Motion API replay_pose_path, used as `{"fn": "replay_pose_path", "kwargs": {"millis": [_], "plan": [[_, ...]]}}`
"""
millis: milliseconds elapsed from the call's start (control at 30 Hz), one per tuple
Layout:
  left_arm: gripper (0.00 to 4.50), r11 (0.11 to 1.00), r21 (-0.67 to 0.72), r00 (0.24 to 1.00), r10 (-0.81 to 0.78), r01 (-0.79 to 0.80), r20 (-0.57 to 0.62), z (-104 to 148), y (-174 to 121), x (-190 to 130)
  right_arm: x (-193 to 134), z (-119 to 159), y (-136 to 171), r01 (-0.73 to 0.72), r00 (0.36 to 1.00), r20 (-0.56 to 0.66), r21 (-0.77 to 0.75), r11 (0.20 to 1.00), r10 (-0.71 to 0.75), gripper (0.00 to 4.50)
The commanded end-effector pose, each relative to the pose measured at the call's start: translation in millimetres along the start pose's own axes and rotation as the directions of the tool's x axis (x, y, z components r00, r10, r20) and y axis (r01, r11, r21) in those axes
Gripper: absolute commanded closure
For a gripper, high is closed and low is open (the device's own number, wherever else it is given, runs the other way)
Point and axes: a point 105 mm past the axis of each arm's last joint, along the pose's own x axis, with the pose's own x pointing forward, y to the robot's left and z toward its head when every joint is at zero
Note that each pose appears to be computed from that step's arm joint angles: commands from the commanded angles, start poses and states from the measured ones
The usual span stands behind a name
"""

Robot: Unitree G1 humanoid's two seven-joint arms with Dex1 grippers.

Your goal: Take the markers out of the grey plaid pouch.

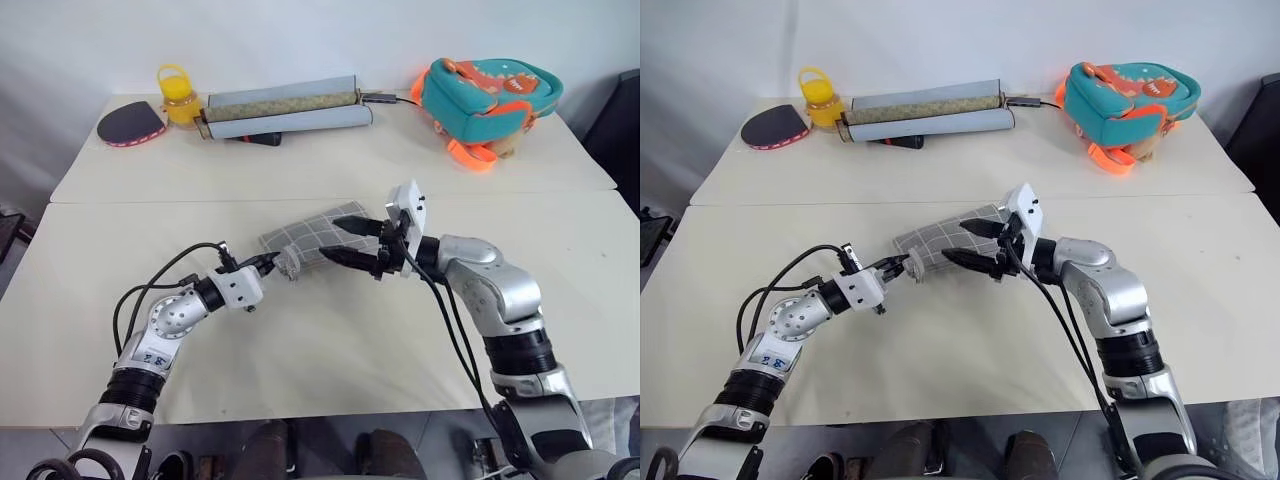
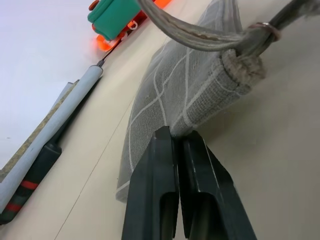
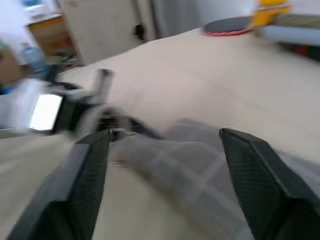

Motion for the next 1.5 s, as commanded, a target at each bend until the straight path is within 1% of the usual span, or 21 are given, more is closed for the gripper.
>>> {"fn": "replay_pose_path", "kwargs": {"millis": [33, 167, 267, 400, 500, 600, 733, 767, 833, 1000, 1033, 1100, 1367, 1433, 1500], "plan": [[4.5, 0.999, -0.013, 0.999, -0.045, 0.045, -0.018, -1, -17, 6, 9, 5, 16, -0.03, 1.0, -0.004, -0.023, 0.999, 0.03, 1.11], [4.5, 0.999, -0.005, 0.999, -0.042, 0.042, -0.014, 2, -16, 9, 29, -1, 16, 0.04, 0.999, -0.002, -0.005, 0.999, -0.04, 1.11], [4.5, 0.999, -0.007, 0.999, -0.039, 0.039, -0.014, 2, -16, 10, 36, -1, 19, 0.04, 0.999, 0.02, 0.031, 0.999, -0.041, 1.11], [4.5, 0.999, -0.006, 0.999, -0.041, 0.041, -0.013, 3, -17, 10, 41, -5, 19, 0.044, 0.999, 0.004, 0.029, 0.999, -0.045, 1.11], [4.5, 0.999, -0.006, 0.999, -0.037, 0.037, -0.013, 4, -16, 10, 43, -8, 16, 0.054, 0.999, -0.01, 0.013, 0.998, -0.054, 1.71], [4.5, 0.999, -0.003, 0.999, -0.034, 0.034, -0.017, 4, -15, 9, 42, -9, 16, 0.043, 0.999, -0.012, 0.024, 0.999, -0.043, 2.79], [4.5, 1.0, -0.012, 0.999, -0.028, 0.028, -0.024, 3, -13, 7, 40, -10, 17, 0.031, 0.999, -0.01, 0.03, 0.999, -0.031, 4.34], [4.5, 1.0, -0.02, 0.999, -0.022, 0.021, -0.024, 3, -12, 6, 39, -10, 16, 0.033, 0.999, -0.007, 0.031, 0.999, -0.033, 4.45], [4.5, 0.999, -0.032, 1.0, -0.01, 0.009, -0.025, 2, -9, 4, 36, -8, 13, 0.039, 0.999, -0.005, 0.029, 0.999, -0.039, 4.45], [4.5, 0.992, -0.12, 1.0, 0.024, -0.024, -0.002, 3, 5, -9, 10, -11, -14, 0.137, 0.99, -0.028, 0.001, 0.991, -0.137, 4.45], [4.5, 0.99, -0.136, 0.999, 0.032, -0.03, 0.006, 4, 8, -14, 1, -11, -24, 0.17, 0.985, -0.039, -0.013, 0.985, -0.171, 4.45], [4.5, 0.988, -0.151, 0.999, 0.038, -0.035, 0.012, 4, 13, -20, -10, -12, -35, 0.204, 0.977, -0.05, -0.029, 0.978, -0.206, 4.45], [4.5, 0.977, -0.206, 0.998, 0.062, -0.061, -0.001, -5, 28, -46, -69, -19, -85, 0.377, 0.912, -0.121, -0.125, 0.918, -0.391, 4.45], [4.5, 0.974, -0.216, 0.998, 0.065, -0.064, -0.004, -6, 28, -48, -77, -22, -90, 0.39, 0.903, -0.136, -0.141, 0.91, -0.408, 4.45], [4.5, 0.97, -0.232, 0.997, 0.074, -0.073, -0.004, -7, 29, -49, -78, -23, -91, 0.391, 0.903, -0.132, -0.137, 0.91, -0.408, 4.45]]}}
